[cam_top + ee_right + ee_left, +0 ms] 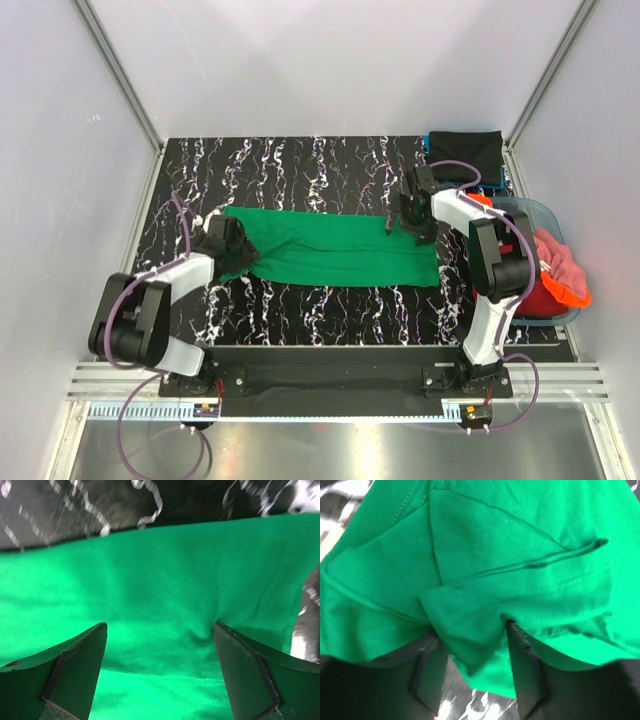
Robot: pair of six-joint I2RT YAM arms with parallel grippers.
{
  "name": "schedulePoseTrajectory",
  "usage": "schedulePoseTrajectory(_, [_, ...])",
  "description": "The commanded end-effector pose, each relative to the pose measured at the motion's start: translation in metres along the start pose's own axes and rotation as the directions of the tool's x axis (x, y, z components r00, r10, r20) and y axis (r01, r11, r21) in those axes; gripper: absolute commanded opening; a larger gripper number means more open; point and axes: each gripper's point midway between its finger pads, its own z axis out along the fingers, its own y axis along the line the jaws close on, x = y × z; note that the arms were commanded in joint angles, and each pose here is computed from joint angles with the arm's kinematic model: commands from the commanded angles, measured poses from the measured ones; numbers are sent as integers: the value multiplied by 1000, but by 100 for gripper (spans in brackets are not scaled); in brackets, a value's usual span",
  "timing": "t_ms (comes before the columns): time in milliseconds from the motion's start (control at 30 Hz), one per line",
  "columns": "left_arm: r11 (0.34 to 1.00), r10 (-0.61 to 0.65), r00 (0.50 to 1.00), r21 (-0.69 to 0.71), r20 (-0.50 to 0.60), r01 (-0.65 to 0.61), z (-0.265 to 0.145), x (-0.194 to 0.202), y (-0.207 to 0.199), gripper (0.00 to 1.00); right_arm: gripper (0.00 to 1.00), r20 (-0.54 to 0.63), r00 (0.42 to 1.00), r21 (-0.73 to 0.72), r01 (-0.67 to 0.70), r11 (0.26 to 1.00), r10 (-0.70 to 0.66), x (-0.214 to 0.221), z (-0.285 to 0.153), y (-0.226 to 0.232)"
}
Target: Fold and stack the t-shirts
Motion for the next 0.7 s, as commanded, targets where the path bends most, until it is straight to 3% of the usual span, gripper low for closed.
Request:
schedulePoseTrajectory(0, [1000,9,1000,-27,18,-9,19,-16,-8,49,93,-218,976,-77,-9,997,-8,73,2,14])
schedulePoseTrajectory(67, [997,11,999,-73,38,-8,25,-27,-6,38,93,-261,964,-91,15,996,-39,103,-3,23])
schedulePoseTrajectory(100, [996,15,999,-86,36,-12,32,-33,-11,24,94,-281,959,-105,-1,994,-29,116,-9,27])
schedulePoseTrajectory(233, [994,45,998,-100,42,-41,52,-60,-35,3,95,-332,941,-200,-1,980,-67,159,-27,58])
schedulePoseTrajectory(333, [992,90,996,-88,7,-89,78,-81,-63,0,96,-368,921,-269,23,963,-125,195,-43,90])
schedulePoseTrajectory(367, [993,103,994,-53,23,-102,80,-101,-89,0,96,-382,912,-304,28,952,-149,212,-53,106])
schedulePoseTrajectory(433, [991,126,991,-39,-40,-128,106,-96,-98,0,96,-406,894,-400,15,916,-192,227,-73,135])
schedulePoseTrajectory(500, [980,186,981,83,-57,-181,119,-103,-141,0,97,-379,894,-472,34,881,-238,234,-100,163])
schedulePoseTrajectory(567, [930,297,954,235,-35,-281,110,-112,-199,0,98,-367,889,-531,40,847,-273,237,-122,179])
schedulePoseTrajectory(667, [849,440,898,325,2,-417,97,-114,-243,2,100,-357,867,-624,56,779,-348,244,-155,195])
